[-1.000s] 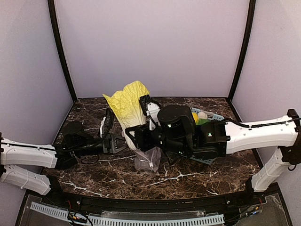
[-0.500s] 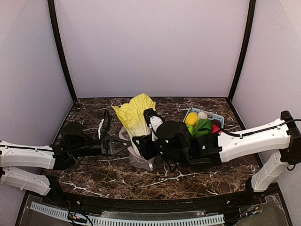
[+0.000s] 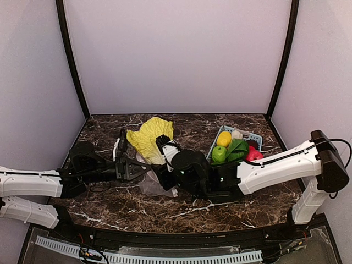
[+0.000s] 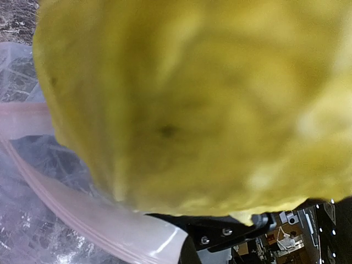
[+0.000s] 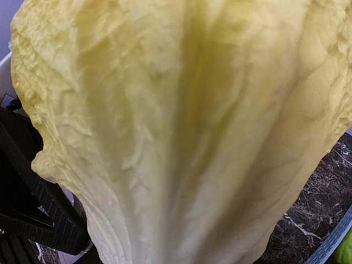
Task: Place the food in the zip-top bag and seal the zipper
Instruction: Place the fake vegetable in the zipper food storage bag.
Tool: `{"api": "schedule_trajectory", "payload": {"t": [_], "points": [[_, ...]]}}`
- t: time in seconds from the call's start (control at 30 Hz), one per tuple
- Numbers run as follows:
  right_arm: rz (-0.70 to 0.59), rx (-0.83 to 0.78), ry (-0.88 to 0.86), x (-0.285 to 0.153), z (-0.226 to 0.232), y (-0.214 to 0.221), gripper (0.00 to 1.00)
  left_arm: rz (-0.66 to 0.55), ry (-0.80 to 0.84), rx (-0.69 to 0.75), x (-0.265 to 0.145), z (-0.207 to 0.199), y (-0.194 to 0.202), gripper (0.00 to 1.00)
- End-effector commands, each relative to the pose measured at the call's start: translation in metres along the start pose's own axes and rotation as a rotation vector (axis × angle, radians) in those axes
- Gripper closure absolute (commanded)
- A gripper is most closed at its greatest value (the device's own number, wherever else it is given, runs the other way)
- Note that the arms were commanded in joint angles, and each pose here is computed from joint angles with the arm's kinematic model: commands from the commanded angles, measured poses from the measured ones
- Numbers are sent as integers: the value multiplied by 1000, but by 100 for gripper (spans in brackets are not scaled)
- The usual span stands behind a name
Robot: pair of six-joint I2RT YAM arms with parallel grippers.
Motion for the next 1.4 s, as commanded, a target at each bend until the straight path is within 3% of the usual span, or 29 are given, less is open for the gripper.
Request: {"api": "schedule_trajectory", "payload": {"t": [0.0,0.23,0.77,1.07,1.37], "points": [[-21,8,20,7,-5,-7,98,-19,55,16,-8,-15,-6,99],[25,-1,-110,3,19,-9,91,-30,23,-5,-15,-2,-2,99],[82,63,-266,-28,37,-23,41,-41,-45,-34,-30,20,13,99],[113,47,-237,-19,37,-13,33,-39,-30,-34,-30,17,12,99],[114,47,-241,-18,40,-13,12,-15,-23,-34,-31,16,17,99]]}}
Point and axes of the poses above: each gripper's point midway between its finger pads, its own x axis out along the fingers, its own z axis along the line the jaws close on, y = z × x, the point moved 1 cm from there along -x, back along the fingers, and after that the axes turned 12 degrees about x, right-handed, at the moved point
